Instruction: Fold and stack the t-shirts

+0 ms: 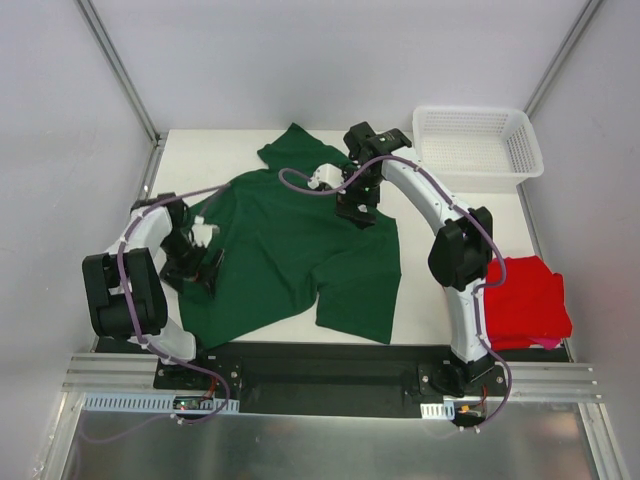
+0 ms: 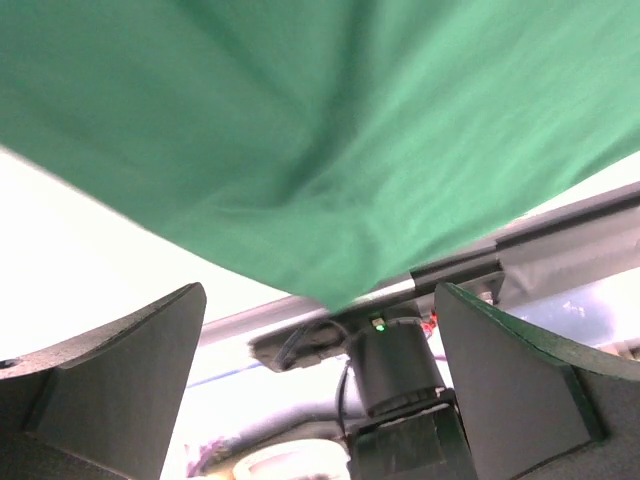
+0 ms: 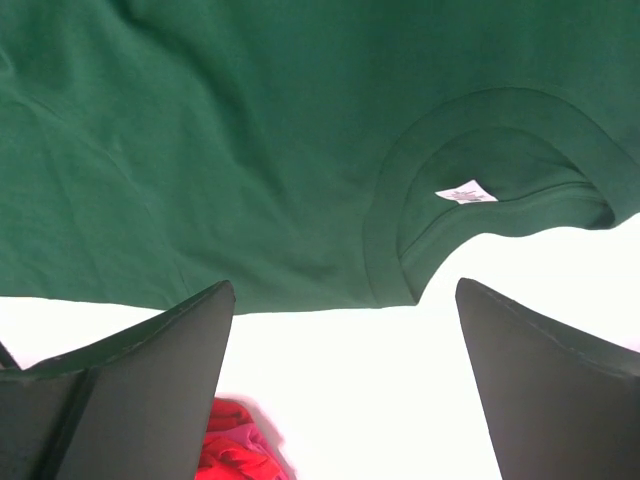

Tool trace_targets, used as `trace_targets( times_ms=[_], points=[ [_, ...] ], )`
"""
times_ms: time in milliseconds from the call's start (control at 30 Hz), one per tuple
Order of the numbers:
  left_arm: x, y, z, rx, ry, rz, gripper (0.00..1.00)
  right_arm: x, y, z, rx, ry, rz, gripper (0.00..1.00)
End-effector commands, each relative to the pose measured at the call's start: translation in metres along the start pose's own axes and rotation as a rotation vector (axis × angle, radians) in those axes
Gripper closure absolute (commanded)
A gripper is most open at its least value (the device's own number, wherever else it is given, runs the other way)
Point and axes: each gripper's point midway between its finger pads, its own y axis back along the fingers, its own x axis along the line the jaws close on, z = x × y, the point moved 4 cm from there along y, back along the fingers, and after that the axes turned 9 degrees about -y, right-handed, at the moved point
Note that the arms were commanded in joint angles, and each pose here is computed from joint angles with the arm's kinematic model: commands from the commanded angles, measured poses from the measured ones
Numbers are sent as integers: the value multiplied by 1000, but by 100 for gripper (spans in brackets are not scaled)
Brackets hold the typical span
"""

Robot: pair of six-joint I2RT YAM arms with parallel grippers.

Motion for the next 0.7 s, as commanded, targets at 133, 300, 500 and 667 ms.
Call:
trace_targets(
  times_ms=[133, 300, 500, 667],
  points=[
    [20, 83, 77, -214, -141, 127, 1, -9, 2, 8, -16, 29, -35, 4],
    [30, 45, 99, -184, -209, 68, 1, -11, 0, 9, -19, 15, -41, 4],
    [33, 20, 123, -168, -305, 27, 1, -8, -2, 5, -1, -4, -37, 4],
    [37, 1, 123, -121, -303, -16, 1, -5, 0, 3, 0, -22, -36, 4]
  ],
)
